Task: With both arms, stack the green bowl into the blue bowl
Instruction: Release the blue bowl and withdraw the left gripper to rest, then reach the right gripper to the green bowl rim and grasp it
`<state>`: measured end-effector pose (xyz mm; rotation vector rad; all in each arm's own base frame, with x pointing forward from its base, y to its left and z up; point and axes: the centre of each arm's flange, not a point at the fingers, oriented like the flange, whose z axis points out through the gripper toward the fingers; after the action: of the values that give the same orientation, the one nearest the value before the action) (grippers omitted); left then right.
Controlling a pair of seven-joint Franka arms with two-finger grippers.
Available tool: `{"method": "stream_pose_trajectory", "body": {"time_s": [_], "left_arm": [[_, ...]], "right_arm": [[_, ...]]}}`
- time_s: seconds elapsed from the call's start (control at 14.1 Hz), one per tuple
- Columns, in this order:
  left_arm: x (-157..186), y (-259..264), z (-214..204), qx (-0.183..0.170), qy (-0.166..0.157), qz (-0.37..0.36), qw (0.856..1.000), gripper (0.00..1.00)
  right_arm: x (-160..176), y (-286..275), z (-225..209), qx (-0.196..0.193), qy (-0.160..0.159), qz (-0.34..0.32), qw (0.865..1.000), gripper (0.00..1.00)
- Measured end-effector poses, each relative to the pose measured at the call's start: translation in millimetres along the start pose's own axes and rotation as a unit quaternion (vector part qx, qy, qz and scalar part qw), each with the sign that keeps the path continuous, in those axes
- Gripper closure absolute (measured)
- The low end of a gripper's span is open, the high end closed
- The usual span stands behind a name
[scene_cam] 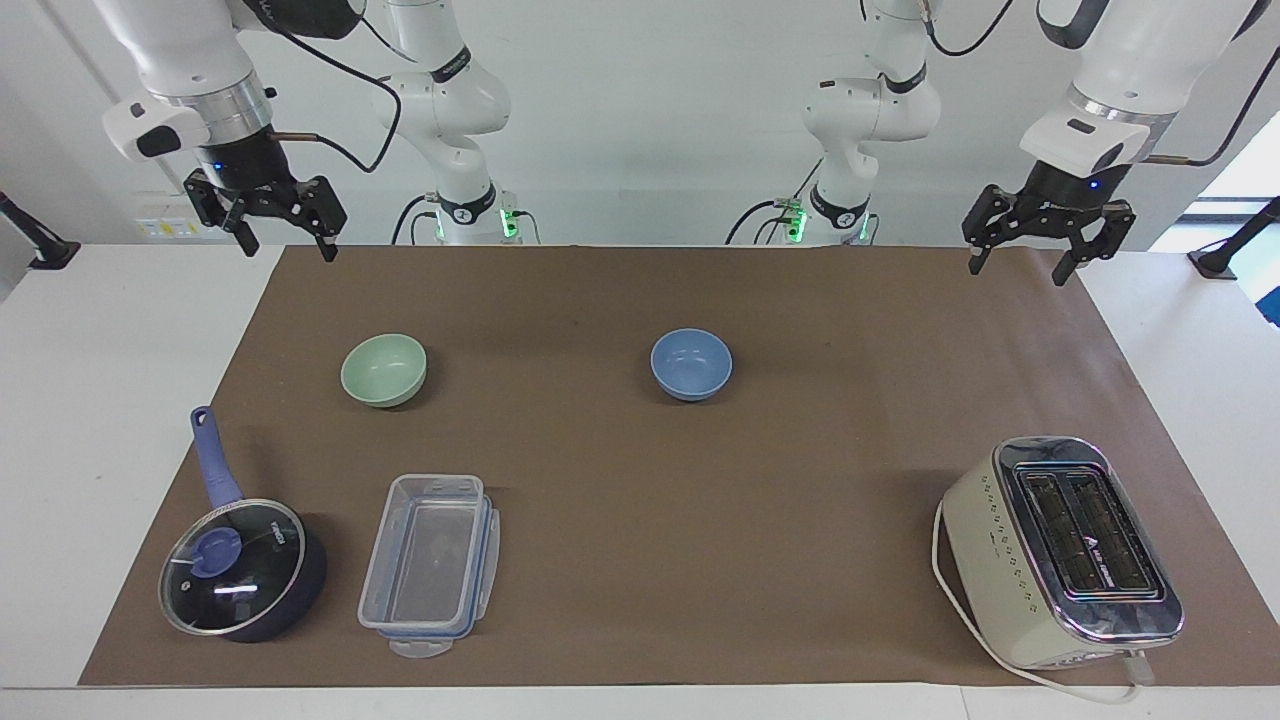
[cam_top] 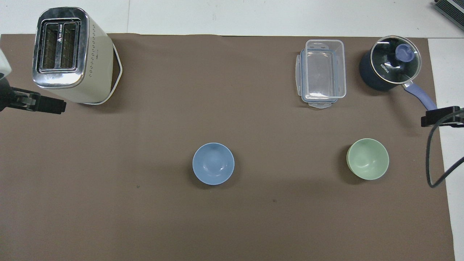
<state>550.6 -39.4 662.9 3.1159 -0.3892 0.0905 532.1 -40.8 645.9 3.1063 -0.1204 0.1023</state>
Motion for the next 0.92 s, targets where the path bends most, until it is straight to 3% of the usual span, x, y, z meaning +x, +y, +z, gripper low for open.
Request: {"method": "stream_pose_trajectory", "body": {"time_s": [0.5,0.92], "left_arm": [[-4.2,-8.8,4.9,-0.004,-0.024,-0.009,1.0,0.0],[-6.4,-9.3,3.9,-0.004,-0.027,-0.009,1.0,0.0]], "right_arm": [[2.8,1.7,19.5,0.002,-0.003,0.002,1.0,0.0],[13.5,20.9,158.4,0.002,-0.027,-0.034,0.999,0.0]]}}
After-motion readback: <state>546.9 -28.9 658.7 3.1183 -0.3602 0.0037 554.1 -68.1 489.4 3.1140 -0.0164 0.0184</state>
